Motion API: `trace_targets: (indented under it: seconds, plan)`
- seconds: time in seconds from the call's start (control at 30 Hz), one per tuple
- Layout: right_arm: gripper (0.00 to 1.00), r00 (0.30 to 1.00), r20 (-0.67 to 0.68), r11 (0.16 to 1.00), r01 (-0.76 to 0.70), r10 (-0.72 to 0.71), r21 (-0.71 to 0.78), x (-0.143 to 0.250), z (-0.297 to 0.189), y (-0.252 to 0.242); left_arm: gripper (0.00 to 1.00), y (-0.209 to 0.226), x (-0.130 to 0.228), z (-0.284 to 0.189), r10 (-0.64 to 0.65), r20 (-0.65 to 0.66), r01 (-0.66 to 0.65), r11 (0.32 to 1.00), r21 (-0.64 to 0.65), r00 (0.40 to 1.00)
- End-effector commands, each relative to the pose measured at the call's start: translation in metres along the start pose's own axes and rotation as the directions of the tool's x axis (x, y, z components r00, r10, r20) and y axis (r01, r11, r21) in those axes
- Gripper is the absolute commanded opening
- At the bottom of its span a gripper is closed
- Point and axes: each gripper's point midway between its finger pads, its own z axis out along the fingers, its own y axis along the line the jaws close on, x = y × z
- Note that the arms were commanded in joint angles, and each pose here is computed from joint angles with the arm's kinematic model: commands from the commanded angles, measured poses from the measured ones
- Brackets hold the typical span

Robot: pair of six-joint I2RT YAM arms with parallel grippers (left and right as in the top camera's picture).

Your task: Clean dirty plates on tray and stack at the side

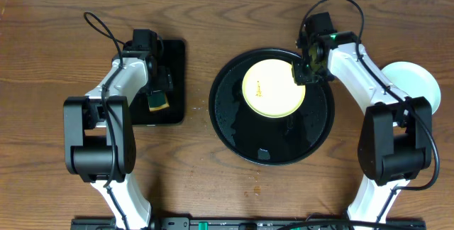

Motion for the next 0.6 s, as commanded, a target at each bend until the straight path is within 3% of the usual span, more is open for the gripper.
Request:
trace_targets:
  seconds: [0.0,0.3,0.37,0.43,0.57]
  plan:
    - [0.3,1.0,-0.021,0.999,0.019,-0.018,0.033,0.008,0.015,-0.01,0.85,0.002,0.021,0.019,0.015,-0.077,-0.017,1.0,-0.021,0.997]
    - [0.25,0.999,-0.034,0.999,0.001,0.0,0.035,0.033,0.048,-0.015,0.85,0.002,0.021,0.019,0.015,-0.076,-0.017,1.0,-0.021,0.997]
    - [0.18,0.999,-0.045,1.0,-0.003,0.004,0.021,0.041,0.054,-0.014,0.85,0.002,0.021,0.019,0.015,-0.077,-0.017,1.0,-0.021,0.997]
    - [0.03,0.998,-0.062,1.0,-0.017,0.018,0.021,0.047,0.056,-0.014,0.85,0.002,0.021,0.019,0.015,-0.076,-0.017,1.0,-0.021,0.997]
    - [0.01,0.994,-0.11,0.999,-0.02,0.023,0.026,0.059,0.053,-0.015,0.85,0.002,0.021,0.019,0.015,-0.076,-0.017,1.0,-0.021,0.997]
